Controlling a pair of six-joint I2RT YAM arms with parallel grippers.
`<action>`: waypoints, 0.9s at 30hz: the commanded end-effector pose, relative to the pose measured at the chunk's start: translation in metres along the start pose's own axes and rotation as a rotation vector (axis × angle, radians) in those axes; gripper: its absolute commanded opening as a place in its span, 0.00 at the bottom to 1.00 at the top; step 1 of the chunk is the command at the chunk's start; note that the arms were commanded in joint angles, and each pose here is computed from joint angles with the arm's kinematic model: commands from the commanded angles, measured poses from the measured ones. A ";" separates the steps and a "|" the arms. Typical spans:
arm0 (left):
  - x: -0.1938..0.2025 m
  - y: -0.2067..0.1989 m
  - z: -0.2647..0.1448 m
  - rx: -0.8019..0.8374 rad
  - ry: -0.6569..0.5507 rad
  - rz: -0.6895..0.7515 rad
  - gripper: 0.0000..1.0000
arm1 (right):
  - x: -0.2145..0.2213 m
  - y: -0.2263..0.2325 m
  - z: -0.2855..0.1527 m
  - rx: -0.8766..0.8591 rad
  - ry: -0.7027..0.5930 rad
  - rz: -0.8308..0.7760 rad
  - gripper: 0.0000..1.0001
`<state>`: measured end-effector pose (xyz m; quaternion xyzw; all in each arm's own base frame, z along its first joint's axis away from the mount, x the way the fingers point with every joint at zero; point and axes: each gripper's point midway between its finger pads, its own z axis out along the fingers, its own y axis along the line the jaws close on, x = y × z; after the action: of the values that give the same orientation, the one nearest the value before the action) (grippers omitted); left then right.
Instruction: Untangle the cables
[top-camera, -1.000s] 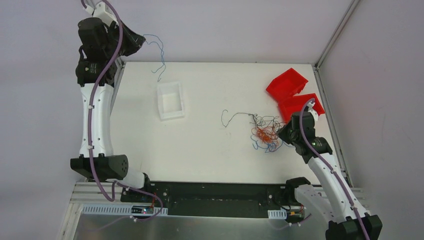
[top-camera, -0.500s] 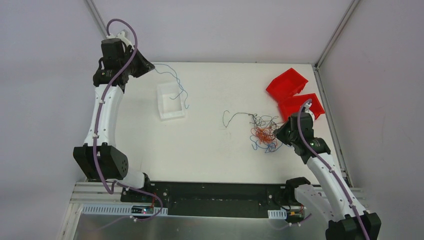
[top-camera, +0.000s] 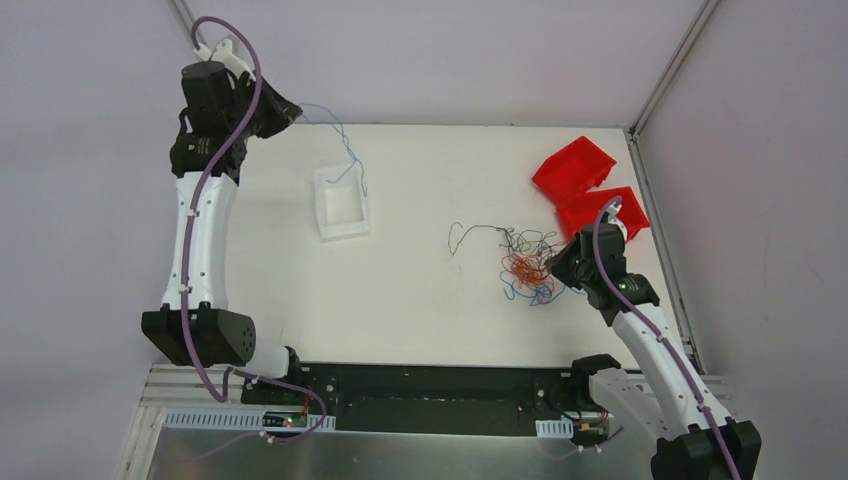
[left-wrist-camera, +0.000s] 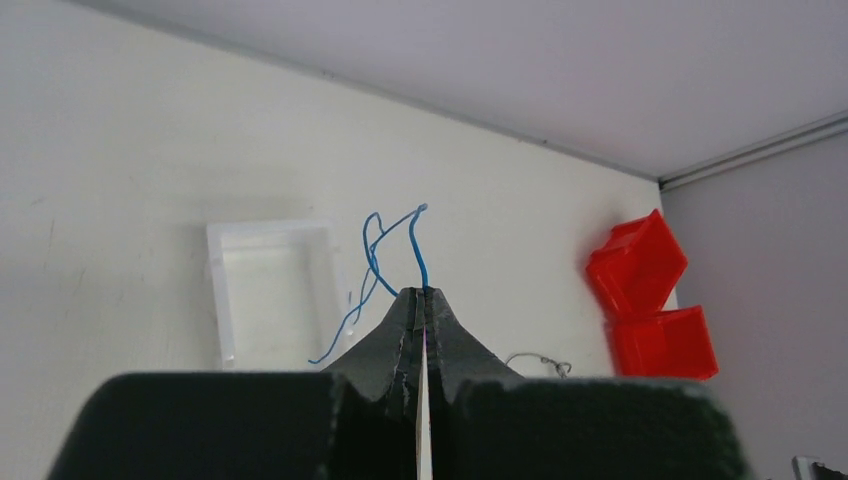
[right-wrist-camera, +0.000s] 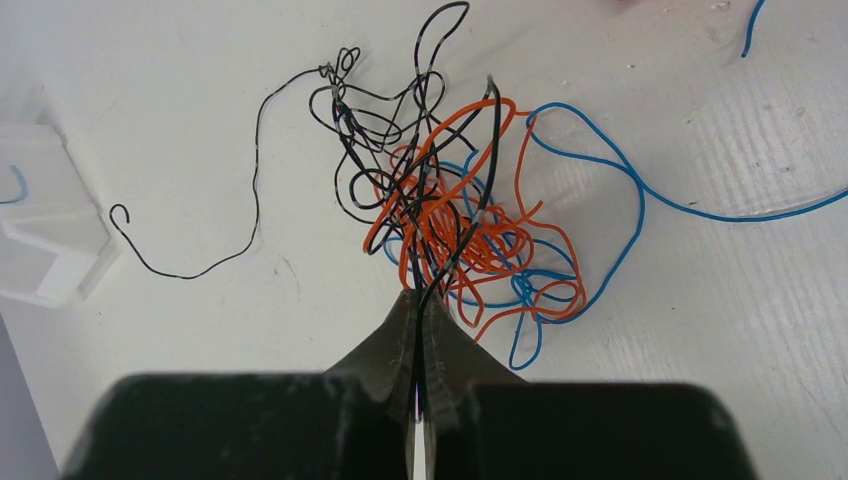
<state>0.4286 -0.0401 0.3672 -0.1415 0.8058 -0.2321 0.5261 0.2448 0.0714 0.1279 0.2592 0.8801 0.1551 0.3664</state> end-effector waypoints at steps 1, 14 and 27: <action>-0.064 -0.060 -0.058 0.147 -0.201 0.054 0.00 | -0.006 0.008 -0.001 -0.033 -0.015 -0.004 0.00; -0.081 -0.075 -0.136 0.124 -0.369 0.148 0.00 | -0.005 0.009 -0.003 -0.041 -0.010 0.001 0.00; -0.007 0.014 -0.022 -0.073 -0.090 0.089 0.00 | -0.005 0.012 -0.005 -0.052 -0.004 0.004 0.00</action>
<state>0.4037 -0.0242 0.3817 -0.1384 0.7942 -0.1820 0.5630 0.2446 0.0753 0.1279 0.2553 0.8814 0.1641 0.3619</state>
